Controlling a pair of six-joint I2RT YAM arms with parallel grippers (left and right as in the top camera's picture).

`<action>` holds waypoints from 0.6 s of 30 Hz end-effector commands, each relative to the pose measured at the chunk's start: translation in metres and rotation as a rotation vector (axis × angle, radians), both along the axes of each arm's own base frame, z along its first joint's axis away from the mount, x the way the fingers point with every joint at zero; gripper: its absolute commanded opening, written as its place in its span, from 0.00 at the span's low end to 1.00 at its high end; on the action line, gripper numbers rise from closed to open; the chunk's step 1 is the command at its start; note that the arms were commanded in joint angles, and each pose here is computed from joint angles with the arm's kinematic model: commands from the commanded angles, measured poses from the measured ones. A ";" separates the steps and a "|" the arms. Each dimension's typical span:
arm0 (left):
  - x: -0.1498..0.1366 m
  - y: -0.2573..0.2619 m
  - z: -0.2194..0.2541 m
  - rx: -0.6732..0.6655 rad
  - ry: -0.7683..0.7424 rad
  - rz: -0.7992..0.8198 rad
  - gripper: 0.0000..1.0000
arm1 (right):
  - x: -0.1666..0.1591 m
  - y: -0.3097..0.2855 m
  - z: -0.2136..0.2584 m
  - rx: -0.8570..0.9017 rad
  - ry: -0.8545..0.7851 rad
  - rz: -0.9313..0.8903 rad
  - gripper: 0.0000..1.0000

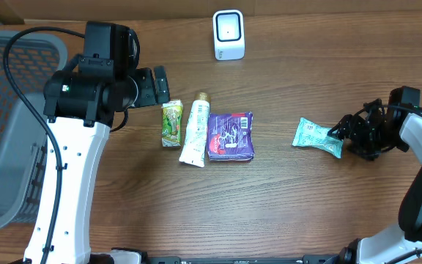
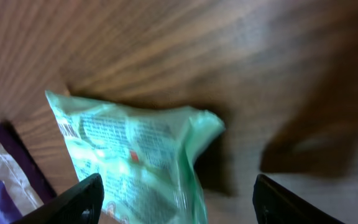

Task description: Scan the item barcode

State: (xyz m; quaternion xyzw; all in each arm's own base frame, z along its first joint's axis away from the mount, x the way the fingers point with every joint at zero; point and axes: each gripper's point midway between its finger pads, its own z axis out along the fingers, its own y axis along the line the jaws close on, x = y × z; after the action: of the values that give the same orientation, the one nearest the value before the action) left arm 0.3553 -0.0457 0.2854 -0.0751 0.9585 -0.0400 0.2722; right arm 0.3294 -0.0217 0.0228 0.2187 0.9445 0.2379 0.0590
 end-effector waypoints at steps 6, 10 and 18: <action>0.003 0.003 0.005 0.005 -0.015 0.016 1.00 | -0.002 0.020 -0.006 0.112 -0.053 0.029 0.73; 0.003 0.003 0.005 0.005 -0.015 0.017 1.00 | -0.004 0.021 -0.015 0.115 -0.071 0.022 0.65; 0.003 0.003 0.005 0.005 -0.015 0.017 1.00 | -0.007 0.024 -0.025 0.113 -0.100 0.025 0.24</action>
State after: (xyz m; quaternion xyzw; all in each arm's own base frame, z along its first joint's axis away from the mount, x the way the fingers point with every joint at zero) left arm 0.3552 -0.0456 0.2854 -0.0751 0.9585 -0.0399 0.2720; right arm 0.3300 0.0012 0.0060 0.1950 0.9261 0.3074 0.0990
